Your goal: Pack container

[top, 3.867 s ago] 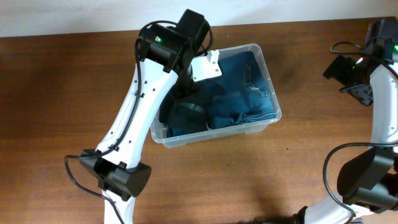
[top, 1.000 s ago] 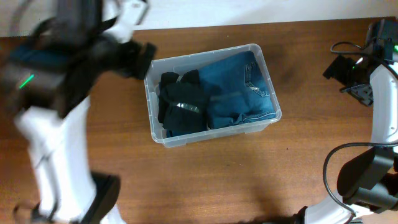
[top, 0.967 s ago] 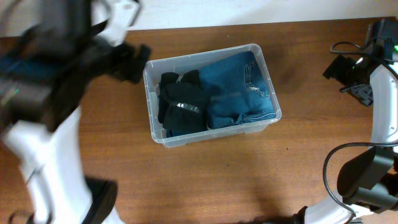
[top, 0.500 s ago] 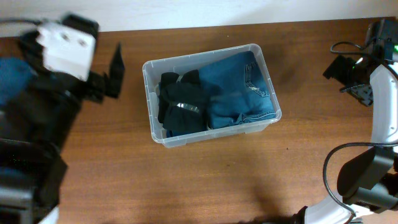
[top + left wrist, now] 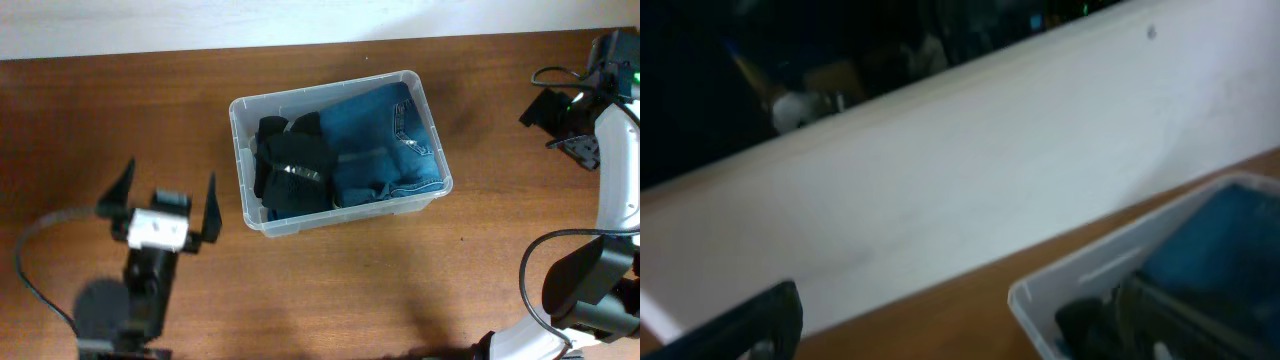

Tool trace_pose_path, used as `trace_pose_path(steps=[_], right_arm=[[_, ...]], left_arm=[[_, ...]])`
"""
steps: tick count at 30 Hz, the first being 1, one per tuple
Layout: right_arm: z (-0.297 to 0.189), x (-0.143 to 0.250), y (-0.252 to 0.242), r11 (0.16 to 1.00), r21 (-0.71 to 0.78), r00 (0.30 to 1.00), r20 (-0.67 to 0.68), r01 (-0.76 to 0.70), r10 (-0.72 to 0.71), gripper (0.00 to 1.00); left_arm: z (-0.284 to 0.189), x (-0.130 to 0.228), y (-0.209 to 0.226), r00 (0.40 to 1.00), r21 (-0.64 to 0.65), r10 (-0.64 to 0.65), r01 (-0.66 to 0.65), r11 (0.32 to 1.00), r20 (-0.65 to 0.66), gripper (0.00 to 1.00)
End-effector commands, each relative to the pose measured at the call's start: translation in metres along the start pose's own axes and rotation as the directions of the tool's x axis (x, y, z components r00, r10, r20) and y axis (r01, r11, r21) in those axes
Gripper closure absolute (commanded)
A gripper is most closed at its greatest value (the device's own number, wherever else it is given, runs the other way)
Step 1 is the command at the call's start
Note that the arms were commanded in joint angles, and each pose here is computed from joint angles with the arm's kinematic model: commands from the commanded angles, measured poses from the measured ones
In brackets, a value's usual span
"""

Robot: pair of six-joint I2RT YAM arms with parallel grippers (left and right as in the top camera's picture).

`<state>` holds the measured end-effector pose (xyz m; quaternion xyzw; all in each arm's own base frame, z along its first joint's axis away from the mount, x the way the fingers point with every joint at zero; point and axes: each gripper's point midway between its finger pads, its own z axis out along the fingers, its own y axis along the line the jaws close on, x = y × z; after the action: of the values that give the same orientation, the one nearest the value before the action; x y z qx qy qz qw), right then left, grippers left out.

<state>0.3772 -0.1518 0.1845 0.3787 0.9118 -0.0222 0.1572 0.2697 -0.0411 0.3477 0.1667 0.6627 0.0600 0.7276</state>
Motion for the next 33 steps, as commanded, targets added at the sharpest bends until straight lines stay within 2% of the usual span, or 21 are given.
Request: trace_pose_path(steps=[1, 7, 14, 18, 22, 25, 33], right_arm=[[0.0, -0.001, -0.001, 1.0, 0.008, 1.0, 0.005, -0.009, 0.009, 0.01], [0.0, -0.001, -0.002, 1.0, 0.008, 1.0, 0.005, -0.008, 0.008, 0.01], [0.0, -0.001, -0.002, 1.0, 0.008, 1.0, 0.005, -0.008, 0.008, 0.02], [0.0, -0.001, -0.001, 1.0, 0.008, 1.0, 0.005, -0.008, 0.008, 0.01], [0.0, -0.001, -0.001, 1.0, 0.008, 1.0, 0.005, -0.009, 0.009, 0.01], [0.0, -0.001, -0.001, 1.0, 0.008, 1.0, 0.005, -0.009, 0.009, 0.01], [0.0, -0.001, -0.001, 1.0, 0.008, 1.0, 0.005, -0.009, 0.009, 0.01]], left_arm=[[-0.016, 0.043, -0.014, 1.0, -0.006, 0.015, -0.014, 1.0, 0.028, 0.01], [-0.031, 0.098, -0.029, 1.0, -0.02, 0.015, -0.015, 1.0, 0.018, 0.01], [-0.039, 0.133, -0.032, 1.0, -0.048, 0.022, -0.021, 0.999, 0.021, 0.01], [-0.038, 0.155, -0.032, 0.999, -0.058, 0.004, -0.007, 0.998, -0.037, 0.01], [-0.041, 0.184, -0.037, 0.989, -0.033, -0.012, 0.008, 0.999, -0.151, 0.01], [-0.041, 0.185, -0.035, 0.986, -0.051, -0.063, 0.055, 0.997, -0.152, 0.0], [-0.041, 0.185, -0.035, 0.986, -0.051, -0.062, 0.055, 0.997, -0.152, 0.01]])
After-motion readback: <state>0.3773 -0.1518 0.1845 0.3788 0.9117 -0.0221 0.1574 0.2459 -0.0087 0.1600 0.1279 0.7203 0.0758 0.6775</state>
